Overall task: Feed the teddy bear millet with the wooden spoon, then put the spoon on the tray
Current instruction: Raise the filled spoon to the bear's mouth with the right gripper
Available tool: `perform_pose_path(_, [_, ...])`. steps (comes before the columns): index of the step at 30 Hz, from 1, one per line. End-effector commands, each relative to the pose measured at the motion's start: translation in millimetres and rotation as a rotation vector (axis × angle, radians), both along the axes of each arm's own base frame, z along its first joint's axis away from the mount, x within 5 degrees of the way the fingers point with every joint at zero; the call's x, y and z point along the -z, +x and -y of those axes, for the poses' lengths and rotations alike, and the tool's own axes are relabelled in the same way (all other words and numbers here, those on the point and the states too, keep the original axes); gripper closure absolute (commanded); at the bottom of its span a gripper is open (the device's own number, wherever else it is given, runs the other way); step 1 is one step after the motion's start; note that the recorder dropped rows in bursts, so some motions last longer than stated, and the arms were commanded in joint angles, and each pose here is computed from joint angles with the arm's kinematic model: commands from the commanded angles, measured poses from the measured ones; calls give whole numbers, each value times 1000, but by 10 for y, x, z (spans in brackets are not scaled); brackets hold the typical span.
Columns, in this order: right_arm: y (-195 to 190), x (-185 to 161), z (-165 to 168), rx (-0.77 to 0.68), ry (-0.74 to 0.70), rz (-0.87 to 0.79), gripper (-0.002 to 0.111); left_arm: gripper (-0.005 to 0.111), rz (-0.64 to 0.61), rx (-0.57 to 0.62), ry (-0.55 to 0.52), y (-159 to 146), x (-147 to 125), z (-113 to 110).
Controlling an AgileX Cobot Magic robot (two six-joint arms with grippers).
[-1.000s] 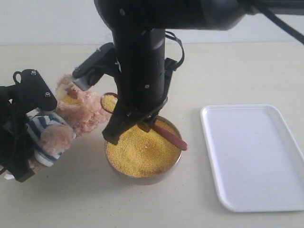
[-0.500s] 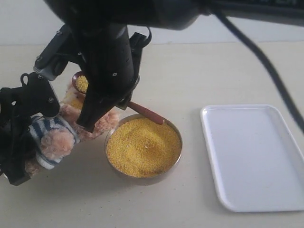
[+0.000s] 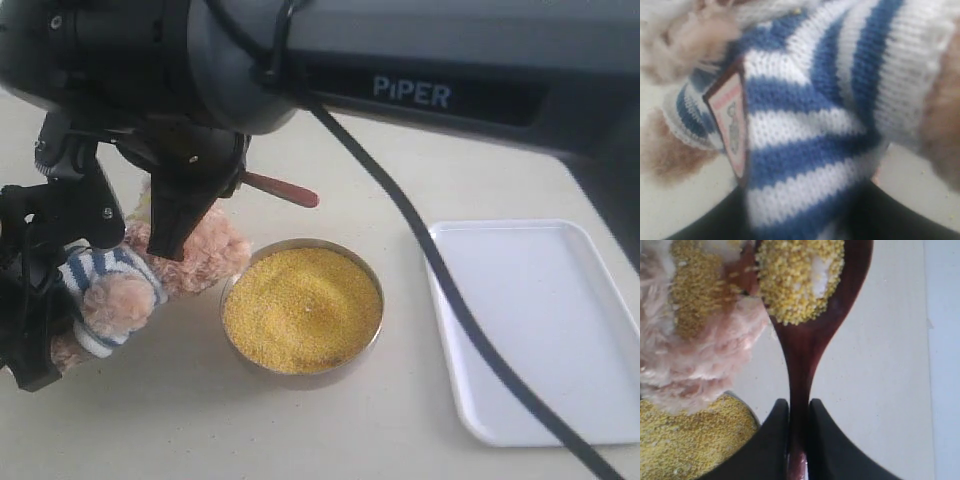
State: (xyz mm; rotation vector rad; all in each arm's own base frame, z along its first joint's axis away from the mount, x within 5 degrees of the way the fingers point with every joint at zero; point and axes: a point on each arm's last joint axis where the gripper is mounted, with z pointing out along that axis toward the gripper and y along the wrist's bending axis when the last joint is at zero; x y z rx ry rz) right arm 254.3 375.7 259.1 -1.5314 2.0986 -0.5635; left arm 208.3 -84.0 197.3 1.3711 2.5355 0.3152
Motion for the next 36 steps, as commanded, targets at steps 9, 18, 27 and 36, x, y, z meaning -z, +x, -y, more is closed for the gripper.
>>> perform_pose_path(9, [-28, 11, -97, -58, -94, 145, 109, 103, 31, 8, -29, 31, -26, 35])
perform_pose_path(18, [-21, 130, -164, -76, -146, 195, 109, 103, 35, 11, -28, 35, -28, 35])
perform_pose_path(27, [-38, 122, -178, -49, -118, 211, 109, 103, 37, 12, -30, 37, -28, 36])
perform_pose_path(36, [-25, 97, -179, -58, -133, 245, 109, 103, 37, 12, -30, 37, -28, 36])
